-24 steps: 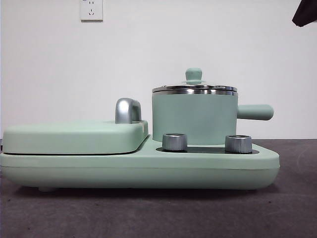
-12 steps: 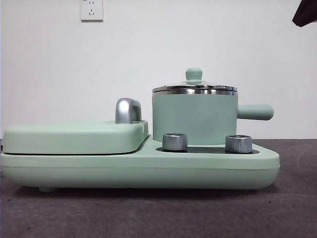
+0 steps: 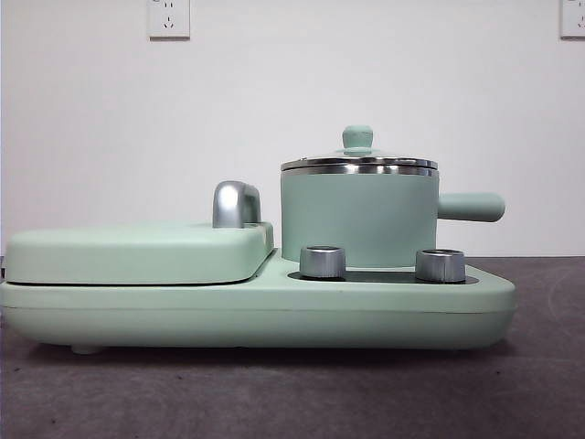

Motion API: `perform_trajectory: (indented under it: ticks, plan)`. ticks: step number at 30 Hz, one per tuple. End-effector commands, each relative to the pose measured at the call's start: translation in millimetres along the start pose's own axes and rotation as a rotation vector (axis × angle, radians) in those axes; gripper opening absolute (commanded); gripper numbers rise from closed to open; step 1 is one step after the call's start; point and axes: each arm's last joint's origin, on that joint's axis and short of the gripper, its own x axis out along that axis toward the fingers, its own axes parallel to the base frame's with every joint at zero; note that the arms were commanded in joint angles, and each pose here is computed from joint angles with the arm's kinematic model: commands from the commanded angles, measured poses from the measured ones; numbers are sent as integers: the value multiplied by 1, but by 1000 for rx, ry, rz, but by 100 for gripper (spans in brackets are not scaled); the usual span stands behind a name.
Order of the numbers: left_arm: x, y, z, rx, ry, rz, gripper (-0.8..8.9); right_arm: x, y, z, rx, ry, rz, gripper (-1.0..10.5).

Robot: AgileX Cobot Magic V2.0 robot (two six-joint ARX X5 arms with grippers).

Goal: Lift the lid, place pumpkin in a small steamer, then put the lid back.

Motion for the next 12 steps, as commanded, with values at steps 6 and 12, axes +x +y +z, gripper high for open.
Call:
perform_trajectory:
  ticks: [6, 12]
  plan:
    - [2, 1, -7, -7, 27, 2, 7, 10, -22, -75, 60, -154, -199, 20]
    - [2, 1, -7, -7, 27, 2, 7, 12, -24, -98, 69, -213, -202, 20]
